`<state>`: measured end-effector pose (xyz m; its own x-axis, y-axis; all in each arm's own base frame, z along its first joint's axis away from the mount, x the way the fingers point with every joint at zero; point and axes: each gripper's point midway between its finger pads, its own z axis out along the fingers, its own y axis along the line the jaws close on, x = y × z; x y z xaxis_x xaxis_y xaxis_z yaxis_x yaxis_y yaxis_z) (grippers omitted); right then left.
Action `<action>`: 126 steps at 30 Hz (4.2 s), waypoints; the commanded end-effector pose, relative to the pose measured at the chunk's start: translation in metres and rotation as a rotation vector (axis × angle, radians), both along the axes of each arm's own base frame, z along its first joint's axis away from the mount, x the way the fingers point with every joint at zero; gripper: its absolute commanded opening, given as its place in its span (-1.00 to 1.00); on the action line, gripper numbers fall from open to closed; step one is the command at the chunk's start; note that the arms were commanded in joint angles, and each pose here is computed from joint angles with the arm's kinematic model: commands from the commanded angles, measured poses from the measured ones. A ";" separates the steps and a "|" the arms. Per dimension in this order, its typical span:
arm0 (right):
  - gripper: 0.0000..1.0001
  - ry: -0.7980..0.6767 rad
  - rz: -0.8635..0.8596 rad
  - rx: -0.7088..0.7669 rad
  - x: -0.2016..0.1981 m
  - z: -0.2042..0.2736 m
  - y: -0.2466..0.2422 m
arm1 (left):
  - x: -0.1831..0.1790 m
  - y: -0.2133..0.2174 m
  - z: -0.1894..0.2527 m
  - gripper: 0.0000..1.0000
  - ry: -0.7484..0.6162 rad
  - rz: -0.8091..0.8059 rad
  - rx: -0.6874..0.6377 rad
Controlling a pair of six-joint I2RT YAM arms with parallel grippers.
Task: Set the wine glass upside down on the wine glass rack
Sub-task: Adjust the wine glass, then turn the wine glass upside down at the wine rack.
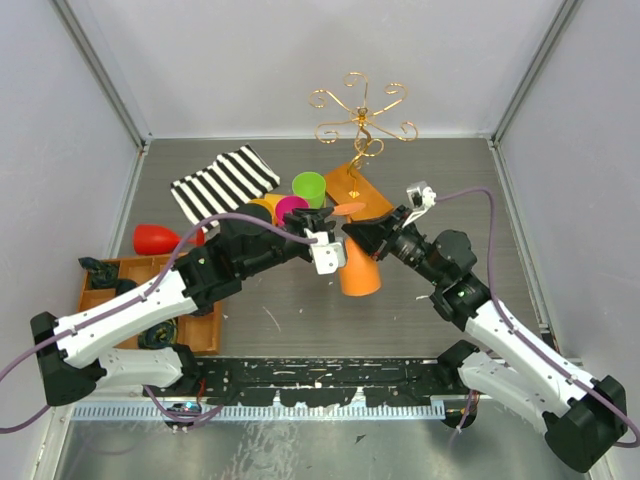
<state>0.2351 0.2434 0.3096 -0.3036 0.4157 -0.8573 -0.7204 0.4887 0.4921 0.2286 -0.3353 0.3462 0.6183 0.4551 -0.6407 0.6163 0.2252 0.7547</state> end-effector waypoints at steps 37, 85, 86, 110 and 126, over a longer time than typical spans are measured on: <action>-0.98 0.024 -0.483 -0.052 0.004 0.016 -0.099 | 0.120 0.067 0.062 0.71 0.533 0.523 -0.603; -0.98 -0.480 -0.679 -0.045 0.026 0.058 -0.118 | 0.228 0.026 0.003 -0.26 1.260 0.296 -1.061; -0.98 -0.479 -0.678 -0.049 0.026 0.058 -0.118 | 0.228 0.027 0.002 -0.25 1.259 0.304 -1.061; -0.99 -0.598 -0.728 -0.145 0.062 0.071 -0.101 | 0.220 0.022 -0.007 -0.48 1.328 0.293 -1.032; -0.98 -0.672 -0.731 -0.172 0.118 0.088 -0.109 | 0.216 0.023 -0.006 -0.68 1.335 0.303 -1.032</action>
